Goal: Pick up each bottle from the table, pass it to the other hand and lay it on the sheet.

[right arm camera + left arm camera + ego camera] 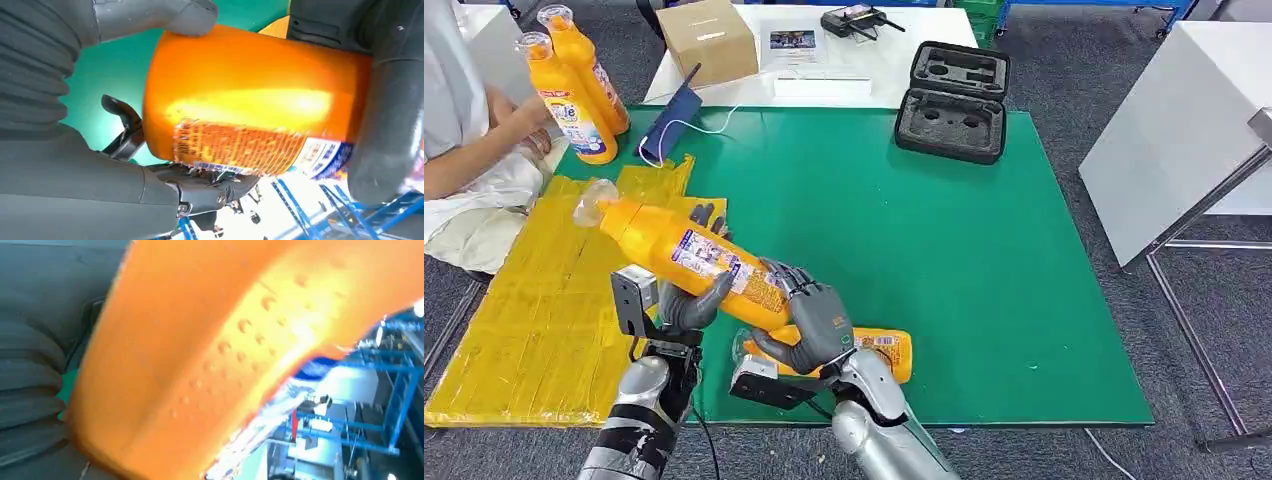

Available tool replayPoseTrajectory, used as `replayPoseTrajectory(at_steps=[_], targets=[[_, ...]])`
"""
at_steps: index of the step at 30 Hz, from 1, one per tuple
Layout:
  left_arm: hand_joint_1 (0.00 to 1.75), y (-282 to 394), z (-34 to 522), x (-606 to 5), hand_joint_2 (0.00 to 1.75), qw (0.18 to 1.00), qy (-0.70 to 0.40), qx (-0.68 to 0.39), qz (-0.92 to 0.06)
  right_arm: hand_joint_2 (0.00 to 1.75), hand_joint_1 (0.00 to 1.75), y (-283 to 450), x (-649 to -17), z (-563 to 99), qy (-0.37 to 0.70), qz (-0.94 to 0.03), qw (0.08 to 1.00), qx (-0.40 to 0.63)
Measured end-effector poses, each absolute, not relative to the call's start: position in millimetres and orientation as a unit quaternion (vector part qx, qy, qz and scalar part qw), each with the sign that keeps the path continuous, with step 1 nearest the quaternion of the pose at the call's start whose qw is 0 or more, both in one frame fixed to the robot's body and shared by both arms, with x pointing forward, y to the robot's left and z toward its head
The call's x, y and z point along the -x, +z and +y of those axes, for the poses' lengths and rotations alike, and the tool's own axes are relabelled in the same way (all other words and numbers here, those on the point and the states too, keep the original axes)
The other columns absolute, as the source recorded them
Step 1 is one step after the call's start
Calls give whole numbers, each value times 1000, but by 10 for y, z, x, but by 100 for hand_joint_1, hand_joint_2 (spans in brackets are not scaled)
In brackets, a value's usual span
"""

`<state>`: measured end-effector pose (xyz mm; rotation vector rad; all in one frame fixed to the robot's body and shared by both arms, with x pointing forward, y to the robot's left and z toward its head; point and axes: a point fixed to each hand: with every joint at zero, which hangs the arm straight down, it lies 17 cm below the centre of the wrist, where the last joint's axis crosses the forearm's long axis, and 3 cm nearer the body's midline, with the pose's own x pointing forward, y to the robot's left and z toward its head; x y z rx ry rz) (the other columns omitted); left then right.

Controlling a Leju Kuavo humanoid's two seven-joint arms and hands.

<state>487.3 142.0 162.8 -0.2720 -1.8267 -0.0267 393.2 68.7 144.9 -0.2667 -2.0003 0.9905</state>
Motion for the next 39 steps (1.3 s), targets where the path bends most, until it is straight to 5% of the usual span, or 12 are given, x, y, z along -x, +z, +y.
replayPoseTrajectory(at_steps=[17,19,20,31,32,39], targets=[[175,1932,1890,-4933,175,566,62,63,-819,175,175,1440,-3836,840,390,-807,442,45],[175,1980,1886,-4932,175,562,60,62,-823,175,31,1470,-3848,829,386,-809,441,46],[175,1995,1885,-4933,175,561,60,62,-824,175,0,1488,-3858,820,384,-810,441,46],[175,2399,2049,-5002,175,516,49,-16,-855,175,0,1747,-3844,626,320,-833,450,34],[175,2452,2094,-5001,175,508,45,-39,-859,0,0,1812,-3855,580,305,-838,450,31],[175,2914,2358,-4979,175,437,12,-173,-883,0,0,2223,-3963,187,223,-863,453,17]])
